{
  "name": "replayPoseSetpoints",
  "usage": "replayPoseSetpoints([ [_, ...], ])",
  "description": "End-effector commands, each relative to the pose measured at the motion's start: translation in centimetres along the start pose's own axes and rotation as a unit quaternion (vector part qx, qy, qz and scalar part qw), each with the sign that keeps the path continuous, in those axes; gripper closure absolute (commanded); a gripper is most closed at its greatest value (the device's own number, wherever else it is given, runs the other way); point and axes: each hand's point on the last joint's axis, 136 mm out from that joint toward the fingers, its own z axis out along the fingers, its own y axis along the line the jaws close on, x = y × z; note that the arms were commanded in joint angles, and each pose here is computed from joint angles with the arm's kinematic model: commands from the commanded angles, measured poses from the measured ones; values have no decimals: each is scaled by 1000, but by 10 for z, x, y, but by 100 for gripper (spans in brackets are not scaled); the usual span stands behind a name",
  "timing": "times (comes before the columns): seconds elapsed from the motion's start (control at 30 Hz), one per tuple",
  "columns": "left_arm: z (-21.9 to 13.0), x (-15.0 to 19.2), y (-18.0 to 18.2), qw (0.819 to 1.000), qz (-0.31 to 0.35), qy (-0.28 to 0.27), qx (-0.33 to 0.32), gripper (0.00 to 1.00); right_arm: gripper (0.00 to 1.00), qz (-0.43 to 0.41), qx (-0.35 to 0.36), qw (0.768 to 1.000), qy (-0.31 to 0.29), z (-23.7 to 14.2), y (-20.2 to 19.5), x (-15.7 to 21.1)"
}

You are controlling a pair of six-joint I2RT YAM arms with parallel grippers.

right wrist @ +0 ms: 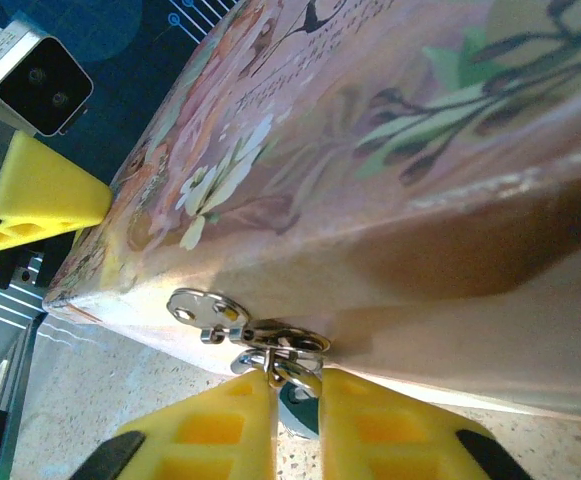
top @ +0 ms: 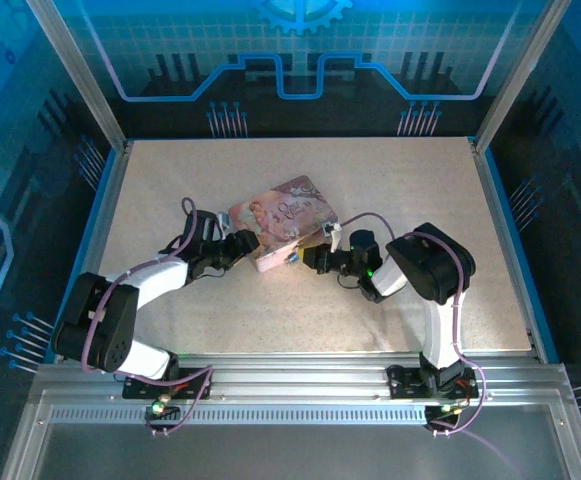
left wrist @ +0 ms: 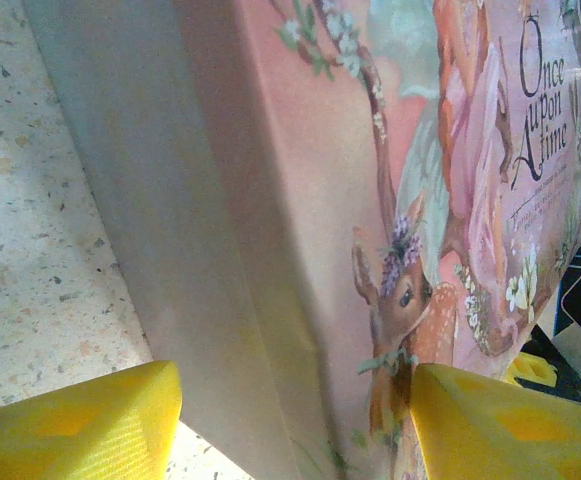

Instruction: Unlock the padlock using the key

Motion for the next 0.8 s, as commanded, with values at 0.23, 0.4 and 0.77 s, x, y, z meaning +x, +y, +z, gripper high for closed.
replayPoseSetpoints([
  [0.23,7,27,29,997,-26,45,-52,37,93,-7,-11,1000,0,4,6,1],
  [0.4,7,28,32,997,-26,45,-55,37,95,0,-3,1000,-6,0,2,1],
  [0.77,6,30,34,997,-27,45,-55,37,97,14,-2,999,-30,-8,2,-9],
])
